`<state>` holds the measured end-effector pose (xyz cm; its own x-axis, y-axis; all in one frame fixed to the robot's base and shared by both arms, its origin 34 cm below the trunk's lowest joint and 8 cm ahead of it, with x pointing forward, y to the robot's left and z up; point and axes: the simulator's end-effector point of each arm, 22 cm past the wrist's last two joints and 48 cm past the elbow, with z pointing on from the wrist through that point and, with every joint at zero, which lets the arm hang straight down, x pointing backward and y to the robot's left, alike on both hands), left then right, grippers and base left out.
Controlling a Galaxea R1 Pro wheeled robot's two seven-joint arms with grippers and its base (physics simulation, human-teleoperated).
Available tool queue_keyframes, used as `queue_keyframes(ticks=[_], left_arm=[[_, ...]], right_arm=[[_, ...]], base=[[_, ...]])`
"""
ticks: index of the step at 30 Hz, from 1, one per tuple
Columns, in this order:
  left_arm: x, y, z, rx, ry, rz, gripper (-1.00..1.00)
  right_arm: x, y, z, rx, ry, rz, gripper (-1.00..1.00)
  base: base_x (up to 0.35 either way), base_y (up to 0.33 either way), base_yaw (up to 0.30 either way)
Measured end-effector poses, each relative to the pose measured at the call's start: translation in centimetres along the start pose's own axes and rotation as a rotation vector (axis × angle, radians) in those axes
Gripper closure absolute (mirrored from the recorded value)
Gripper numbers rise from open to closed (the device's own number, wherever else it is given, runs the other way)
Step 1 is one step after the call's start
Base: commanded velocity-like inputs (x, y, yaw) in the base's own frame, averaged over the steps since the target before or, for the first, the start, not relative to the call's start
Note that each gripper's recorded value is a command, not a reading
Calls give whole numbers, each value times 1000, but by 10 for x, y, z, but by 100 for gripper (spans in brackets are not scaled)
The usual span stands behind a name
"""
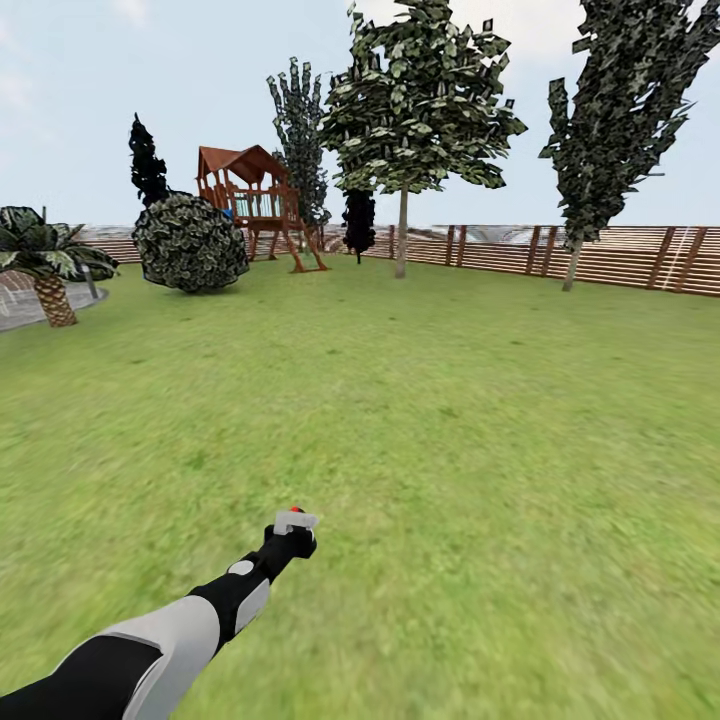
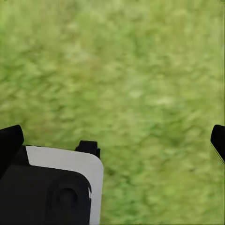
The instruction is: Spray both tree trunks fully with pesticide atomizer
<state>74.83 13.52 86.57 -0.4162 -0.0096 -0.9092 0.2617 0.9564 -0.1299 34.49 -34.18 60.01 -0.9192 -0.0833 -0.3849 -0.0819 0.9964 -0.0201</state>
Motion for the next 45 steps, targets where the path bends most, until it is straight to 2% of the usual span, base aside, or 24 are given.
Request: queue_keyframes(ticks=[16, 21, 45], left_arm=[[0, -3, 0, 4, 0, 0, 100], [0, -10, 1, 13, 0, -3, 100], [1, -10, 2, 13, 2, -4, 100]], right_arm=[[0, 0, 0, 0, 0, 0, -100], [0, 0, 0, 0, 0, 0, -100], [0, 0, 0, 0, -1, -2, -100]], base=[[350, -4, 0], [350, -83, 0], [350, -92, -29]])
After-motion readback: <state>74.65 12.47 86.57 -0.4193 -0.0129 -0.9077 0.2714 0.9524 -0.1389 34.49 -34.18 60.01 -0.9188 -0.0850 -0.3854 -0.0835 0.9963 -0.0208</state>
